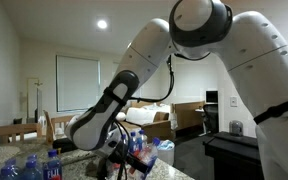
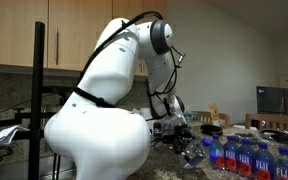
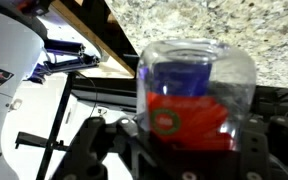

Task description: Pick up the bottles laying on the table and put them upright on the left and right side of the table

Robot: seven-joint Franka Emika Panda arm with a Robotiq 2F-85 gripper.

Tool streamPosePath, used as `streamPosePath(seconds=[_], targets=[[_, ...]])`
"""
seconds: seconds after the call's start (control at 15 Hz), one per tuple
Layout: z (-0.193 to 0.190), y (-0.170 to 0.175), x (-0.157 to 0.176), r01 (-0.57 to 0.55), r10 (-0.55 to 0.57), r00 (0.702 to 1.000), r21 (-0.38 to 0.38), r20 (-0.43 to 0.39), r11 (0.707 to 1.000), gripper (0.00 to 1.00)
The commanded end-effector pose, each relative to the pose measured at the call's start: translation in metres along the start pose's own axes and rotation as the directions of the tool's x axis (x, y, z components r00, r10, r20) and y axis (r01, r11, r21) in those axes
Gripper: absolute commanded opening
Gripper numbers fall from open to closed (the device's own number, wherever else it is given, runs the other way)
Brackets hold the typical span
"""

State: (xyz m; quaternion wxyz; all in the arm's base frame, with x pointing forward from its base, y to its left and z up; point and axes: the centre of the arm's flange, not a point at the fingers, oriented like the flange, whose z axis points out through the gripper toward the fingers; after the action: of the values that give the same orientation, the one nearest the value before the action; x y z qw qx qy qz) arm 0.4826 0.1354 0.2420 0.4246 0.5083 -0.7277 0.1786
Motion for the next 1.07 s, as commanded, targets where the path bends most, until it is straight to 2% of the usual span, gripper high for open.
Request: streamPosePath(seconds=[0.0,0.53,1.0], targets=[[-0.002,-0.024,-0.016,-0.02,0.013,0.998,-0.103,-0.069,0.995,0.47],[0.008,-0.056,-0.043,-0.049,0.008,0.98,-0.199,-0.199,0.979,0.44],[0.013,-0.077,-0.039,-0.135,0.072,0.962,-0.23,-0.265,0.964,0.44]])
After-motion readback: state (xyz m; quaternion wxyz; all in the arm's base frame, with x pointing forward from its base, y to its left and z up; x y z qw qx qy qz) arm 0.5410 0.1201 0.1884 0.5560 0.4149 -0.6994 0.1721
